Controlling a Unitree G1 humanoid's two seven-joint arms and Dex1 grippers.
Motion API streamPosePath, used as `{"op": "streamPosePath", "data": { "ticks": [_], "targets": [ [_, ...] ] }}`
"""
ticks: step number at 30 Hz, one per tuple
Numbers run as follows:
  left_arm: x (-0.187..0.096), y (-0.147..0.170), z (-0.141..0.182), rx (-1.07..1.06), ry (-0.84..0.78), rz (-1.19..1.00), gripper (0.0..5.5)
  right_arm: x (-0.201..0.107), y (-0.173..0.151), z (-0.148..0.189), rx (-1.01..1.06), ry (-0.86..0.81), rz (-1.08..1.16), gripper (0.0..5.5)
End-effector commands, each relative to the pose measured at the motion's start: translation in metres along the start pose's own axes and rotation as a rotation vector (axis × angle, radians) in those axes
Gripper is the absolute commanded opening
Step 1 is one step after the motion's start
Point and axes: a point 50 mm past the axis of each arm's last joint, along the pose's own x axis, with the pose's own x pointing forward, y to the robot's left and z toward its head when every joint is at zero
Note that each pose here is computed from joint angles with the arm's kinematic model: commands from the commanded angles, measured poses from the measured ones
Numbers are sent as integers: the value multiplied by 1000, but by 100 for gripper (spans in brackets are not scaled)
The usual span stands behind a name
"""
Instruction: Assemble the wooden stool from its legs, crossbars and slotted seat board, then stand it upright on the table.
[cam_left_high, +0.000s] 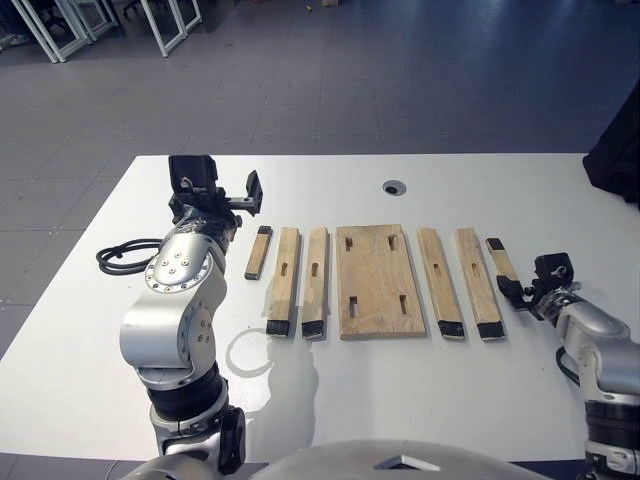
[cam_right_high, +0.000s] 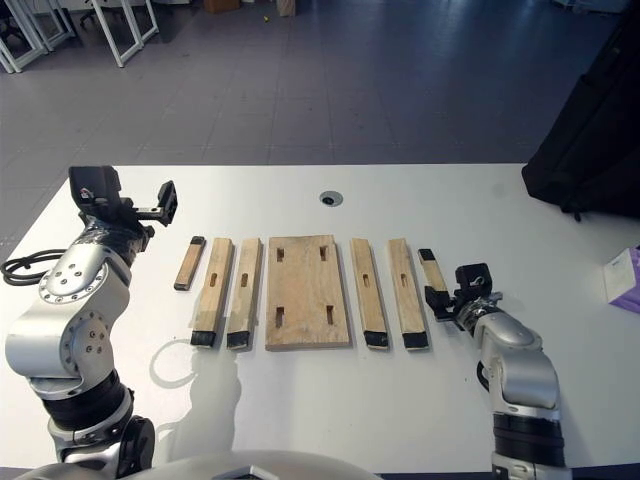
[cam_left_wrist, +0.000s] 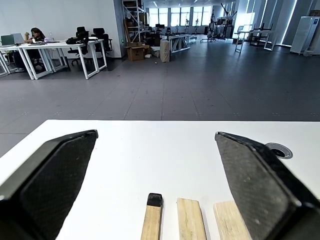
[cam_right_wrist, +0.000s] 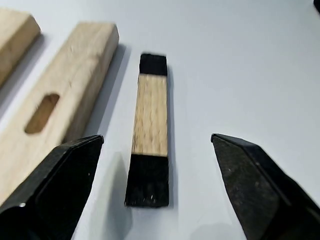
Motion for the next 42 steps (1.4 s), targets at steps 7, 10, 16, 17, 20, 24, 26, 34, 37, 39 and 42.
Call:
{"op": "streamPosePath", "data": {
  "ticks": [7,10,16,17,20,24,26,34,37,39,42],
  "targets": [
    [0,-1,1,4,7,0,434,8,0,-42,-7,125,37,324],
    [0,-1,1,3,6,-1,434,9,4,-53,0,158,63,266],
    [1,-1,1,2,8,-3,434,11,1,-66,29,196,52,173],
    [1,-1,1,2,8,-3,434,11,1,-67,34,196,47,158],
    [1,-1,1,2,9,-3,434,12,0,-67,41,195,39,130],
    [2,-2,1,1,12,-9,434,14,-5,-53,28,137,-3,130],
    [3,-1,0,0,19,-17,434,15,-12,-25,-3,36,-54,130],
    [46,-28,19,-483,82,-568,434,8,70,150,-40,-591,65,130],
    [62,-35,23,-790,152,-778,434,1,118,157,-84,-642,219,130],
    [71,-33,20,-912,220,-821,434,-3,136,154,-96,-648,274,130],
    [76,-29,11,-992,298,-828,434,-9,151,153,-101,-652,331,130]
  ]
}}
